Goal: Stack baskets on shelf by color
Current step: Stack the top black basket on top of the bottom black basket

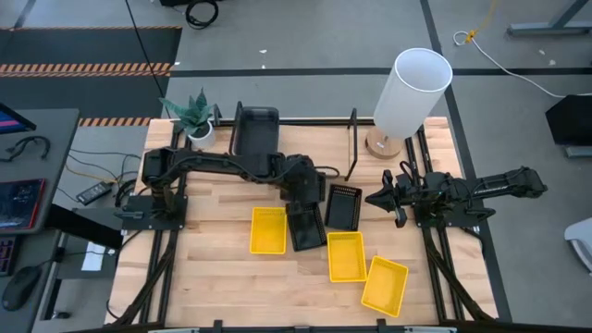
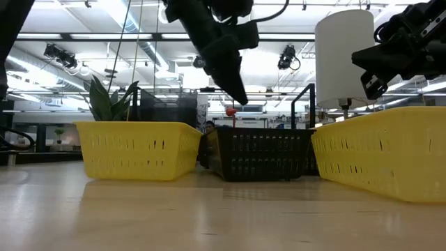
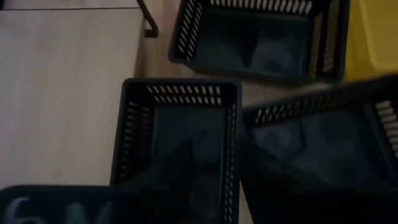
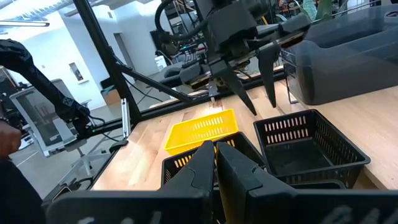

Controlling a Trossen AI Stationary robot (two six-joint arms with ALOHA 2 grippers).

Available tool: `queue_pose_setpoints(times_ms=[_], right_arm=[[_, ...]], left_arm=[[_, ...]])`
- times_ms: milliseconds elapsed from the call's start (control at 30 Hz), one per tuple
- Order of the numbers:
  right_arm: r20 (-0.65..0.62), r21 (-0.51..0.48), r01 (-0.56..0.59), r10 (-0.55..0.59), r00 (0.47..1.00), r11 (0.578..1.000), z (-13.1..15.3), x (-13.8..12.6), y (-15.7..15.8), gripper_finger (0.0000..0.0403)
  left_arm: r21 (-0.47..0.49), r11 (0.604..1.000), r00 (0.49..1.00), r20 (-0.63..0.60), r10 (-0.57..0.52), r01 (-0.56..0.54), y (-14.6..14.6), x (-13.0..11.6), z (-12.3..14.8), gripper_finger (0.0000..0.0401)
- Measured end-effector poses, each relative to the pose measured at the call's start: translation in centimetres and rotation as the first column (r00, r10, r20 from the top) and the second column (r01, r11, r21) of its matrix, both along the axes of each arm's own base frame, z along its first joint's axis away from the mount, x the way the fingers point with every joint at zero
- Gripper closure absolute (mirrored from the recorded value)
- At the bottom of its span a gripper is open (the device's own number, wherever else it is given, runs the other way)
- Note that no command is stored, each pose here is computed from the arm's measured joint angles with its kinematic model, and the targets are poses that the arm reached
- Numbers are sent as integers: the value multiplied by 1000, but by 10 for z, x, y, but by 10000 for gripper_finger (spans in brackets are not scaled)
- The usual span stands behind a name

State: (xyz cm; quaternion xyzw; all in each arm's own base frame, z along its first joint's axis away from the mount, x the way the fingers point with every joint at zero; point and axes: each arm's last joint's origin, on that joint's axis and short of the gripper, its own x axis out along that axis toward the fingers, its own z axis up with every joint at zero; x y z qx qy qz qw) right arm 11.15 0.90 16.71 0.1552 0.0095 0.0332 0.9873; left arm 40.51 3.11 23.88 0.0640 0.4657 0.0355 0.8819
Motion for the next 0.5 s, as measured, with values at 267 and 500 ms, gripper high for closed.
queue_pose_setpoints(times_ms=[267,500], right_arm=[[0,0,0,0,1000,1000,0,0,0,378],[-3,0,0,0,1000,1000,0,0,0,378]], left_arm=[[-78,991,993,36,113,-109,-1,5,-3,271],[-191,942,961,-14,278,-275,-3,4,-11,276]])
